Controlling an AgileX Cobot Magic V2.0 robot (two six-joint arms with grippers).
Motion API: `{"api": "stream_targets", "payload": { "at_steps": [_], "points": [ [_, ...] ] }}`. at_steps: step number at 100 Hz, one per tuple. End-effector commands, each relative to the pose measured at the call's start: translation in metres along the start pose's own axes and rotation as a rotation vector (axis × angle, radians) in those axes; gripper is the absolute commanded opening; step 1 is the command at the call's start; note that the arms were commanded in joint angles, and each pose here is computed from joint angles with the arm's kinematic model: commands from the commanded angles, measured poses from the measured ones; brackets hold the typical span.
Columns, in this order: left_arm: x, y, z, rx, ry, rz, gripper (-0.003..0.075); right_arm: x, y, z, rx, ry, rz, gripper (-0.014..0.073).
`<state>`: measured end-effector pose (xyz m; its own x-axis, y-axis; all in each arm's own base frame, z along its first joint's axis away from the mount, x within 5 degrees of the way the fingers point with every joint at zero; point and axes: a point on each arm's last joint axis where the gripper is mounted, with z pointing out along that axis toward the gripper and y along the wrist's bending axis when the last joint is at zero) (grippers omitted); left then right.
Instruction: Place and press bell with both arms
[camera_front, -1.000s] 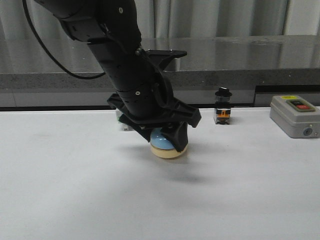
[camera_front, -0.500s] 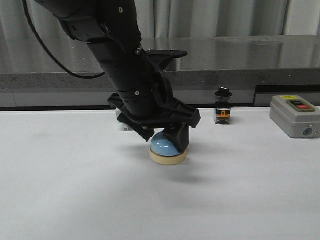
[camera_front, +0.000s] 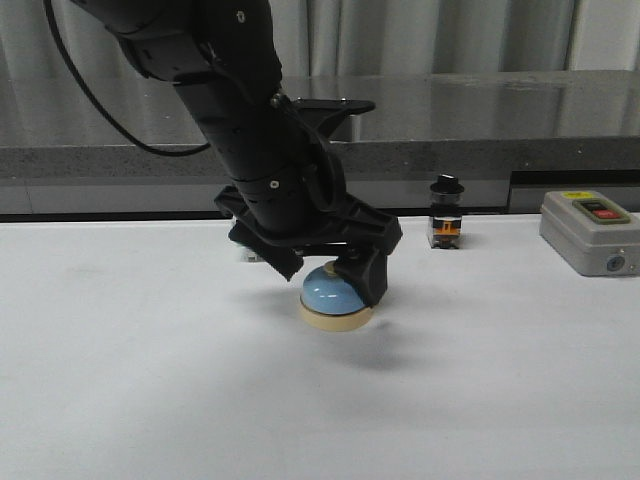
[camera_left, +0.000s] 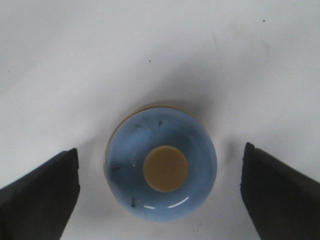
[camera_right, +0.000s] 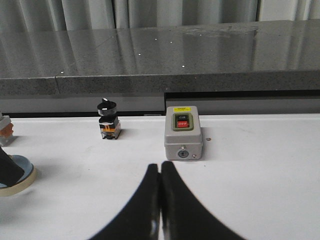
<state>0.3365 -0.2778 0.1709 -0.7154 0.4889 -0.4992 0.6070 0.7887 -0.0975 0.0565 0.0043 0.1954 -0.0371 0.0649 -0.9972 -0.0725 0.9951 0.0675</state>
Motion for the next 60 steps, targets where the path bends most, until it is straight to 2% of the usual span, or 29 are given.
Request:
{"api": "stream_targets", "payload": {
  "at_steps": [1,14,31,43,60],
  "points": [
    [-0.026,-0.008,-0.044,0.019,-0.157,0.001,0.0623,-0.014,0.000,-0.003,0.003,-0.116,-0.012,-0.0060],
    [-0.035,-0.011,-0.078,0.024,-0.240,0.007,0.0623,-0.014,0.000,-0.003,0.003,-0.116,-0.012,-0.0060],
    [-0.045,-0.007,-0.140,0.019,-0.379,0.003,0.0620,-0.014,0.000,-0.003,0.003,-0.116,-0.012,-0.0060],
    [-0.047,0.007,-0.178,-0.010,-0.464,-0.022,0.0620,-0.014,0.000,-0.003,0.003,-0.116,-0.012,-0.0060],
    [-0.037,0.040,-0.221,-0.083,-0.563,-0.087,0.0620,-0.014,0.000,-0.003,0.003,-0.116,-0.012,-0.0060]
  ]
}}
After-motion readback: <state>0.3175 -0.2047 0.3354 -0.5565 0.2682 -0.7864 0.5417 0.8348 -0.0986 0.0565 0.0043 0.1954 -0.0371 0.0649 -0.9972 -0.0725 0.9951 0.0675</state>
